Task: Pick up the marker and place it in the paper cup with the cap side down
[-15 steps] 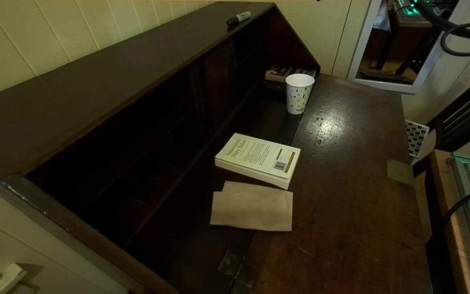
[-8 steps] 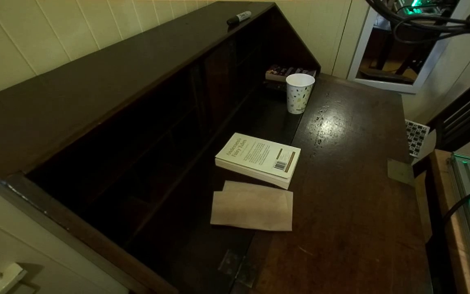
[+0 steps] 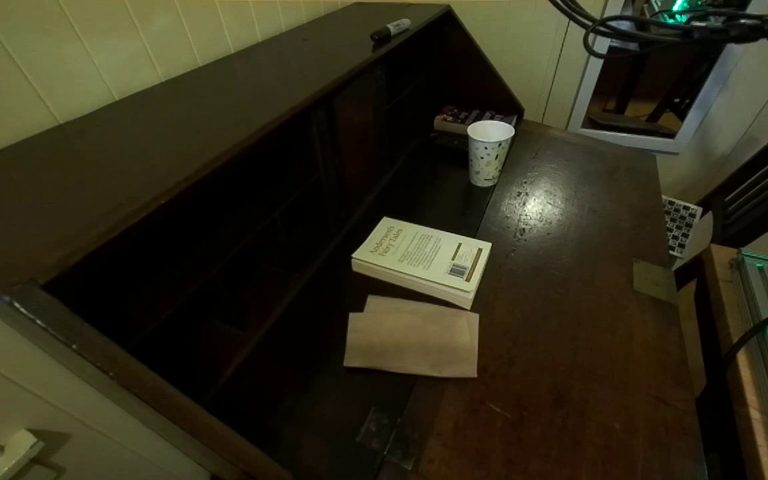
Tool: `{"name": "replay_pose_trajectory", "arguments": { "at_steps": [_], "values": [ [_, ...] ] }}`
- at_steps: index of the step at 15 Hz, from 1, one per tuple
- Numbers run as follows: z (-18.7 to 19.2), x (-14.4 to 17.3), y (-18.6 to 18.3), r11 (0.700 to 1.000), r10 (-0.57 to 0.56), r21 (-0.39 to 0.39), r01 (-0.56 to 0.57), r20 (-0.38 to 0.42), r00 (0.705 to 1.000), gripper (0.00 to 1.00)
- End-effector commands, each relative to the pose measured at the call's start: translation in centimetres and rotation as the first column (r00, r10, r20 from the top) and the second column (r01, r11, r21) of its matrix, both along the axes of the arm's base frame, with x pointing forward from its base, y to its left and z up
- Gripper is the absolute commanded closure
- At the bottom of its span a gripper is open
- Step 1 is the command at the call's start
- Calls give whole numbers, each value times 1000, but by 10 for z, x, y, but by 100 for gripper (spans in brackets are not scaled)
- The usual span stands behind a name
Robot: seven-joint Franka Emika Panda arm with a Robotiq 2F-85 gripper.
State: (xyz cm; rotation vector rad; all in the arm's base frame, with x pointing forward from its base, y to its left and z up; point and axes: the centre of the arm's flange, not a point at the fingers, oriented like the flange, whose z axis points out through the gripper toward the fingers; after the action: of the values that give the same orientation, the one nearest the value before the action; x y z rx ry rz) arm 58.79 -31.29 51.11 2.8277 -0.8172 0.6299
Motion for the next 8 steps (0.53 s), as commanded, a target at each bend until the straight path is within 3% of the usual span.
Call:
{"name": "replay_pose_trajectory", "arguments": {
  "at_steps": [1,8],
  "values": [
    [7,34,-14,999,-42,24,41,25,999,0],
    [-8,66,-17,988,-144,61,141,35,989,0]
  ]
}}
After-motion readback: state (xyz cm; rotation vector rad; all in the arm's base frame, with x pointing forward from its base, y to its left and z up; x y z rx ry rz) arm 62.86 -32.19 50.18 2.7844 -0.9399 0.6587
